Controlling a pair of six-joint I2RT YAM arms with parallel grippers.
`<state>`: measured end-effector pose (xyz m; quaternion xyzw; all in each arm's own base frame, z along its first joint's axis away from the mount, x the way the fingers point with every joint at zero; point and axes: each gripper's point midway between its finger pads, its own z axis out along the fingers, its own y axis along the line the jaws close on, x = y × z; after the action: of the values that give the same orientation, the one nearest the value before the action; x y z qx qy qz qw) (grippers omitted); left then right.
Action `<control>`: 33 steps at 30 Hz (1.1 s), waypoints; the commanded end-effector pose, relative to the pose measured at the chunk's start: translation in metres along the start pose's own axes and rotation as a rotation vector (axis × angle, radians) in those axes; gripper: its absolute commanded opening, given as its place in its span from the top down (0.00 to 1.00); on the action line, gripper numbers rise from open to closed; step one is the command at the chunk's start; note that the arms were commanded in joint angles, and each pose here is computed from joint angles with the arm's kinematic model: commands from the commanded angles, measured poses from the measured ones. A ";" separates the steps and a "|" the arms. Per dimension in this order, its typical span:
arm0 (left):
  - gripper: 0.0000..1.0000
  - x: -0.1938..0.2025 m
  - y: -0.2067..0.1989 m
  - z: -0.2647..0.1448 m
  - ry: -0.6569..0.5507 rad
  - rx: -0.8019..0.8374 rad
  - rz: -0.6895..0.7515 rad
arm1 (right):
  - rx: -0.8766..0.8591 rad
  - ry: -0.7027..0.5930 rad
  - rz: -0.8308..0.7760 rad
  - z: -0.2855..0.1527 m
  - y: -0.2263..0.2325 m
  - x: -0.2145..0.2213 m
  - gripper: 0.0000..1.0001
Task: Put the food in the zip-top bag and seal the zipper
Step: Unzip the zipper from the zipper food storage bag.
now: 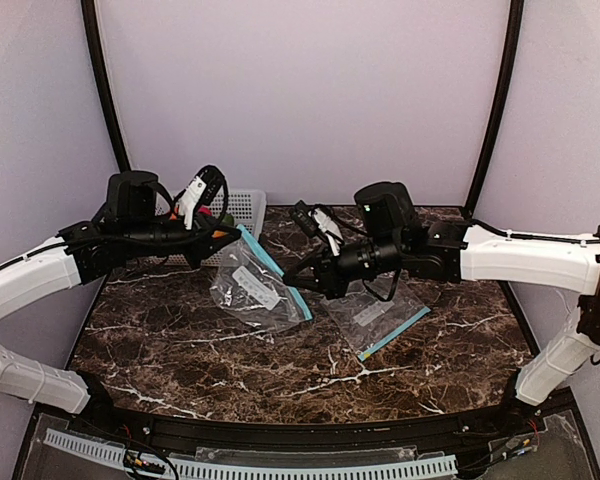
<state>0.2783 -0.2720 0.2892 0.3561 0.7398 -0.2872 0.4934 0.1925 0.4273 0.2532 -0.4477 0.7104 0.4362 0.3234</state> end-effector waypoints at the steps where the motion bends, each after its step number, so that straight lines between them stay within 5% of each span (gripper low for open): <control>1: 0.99 -0.014 0.020 -0.012 -0.060 -0.097 -0.003 | -0.016 0.055 0.022 0.004 0.002 0.019 1.00; 33: 0.99 -0.018 0.045 -0.027 -0.090 -0.214 -0.018 | 0.007 0.089 0.056 0.003 -0.003 0.037 1.00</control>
<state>0.2948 -0.2486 0.2960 0.3168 0.7515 -0.2539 0.5201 0.1914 0.4229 0.2354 -0.4444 0.7239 0.4271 0.3100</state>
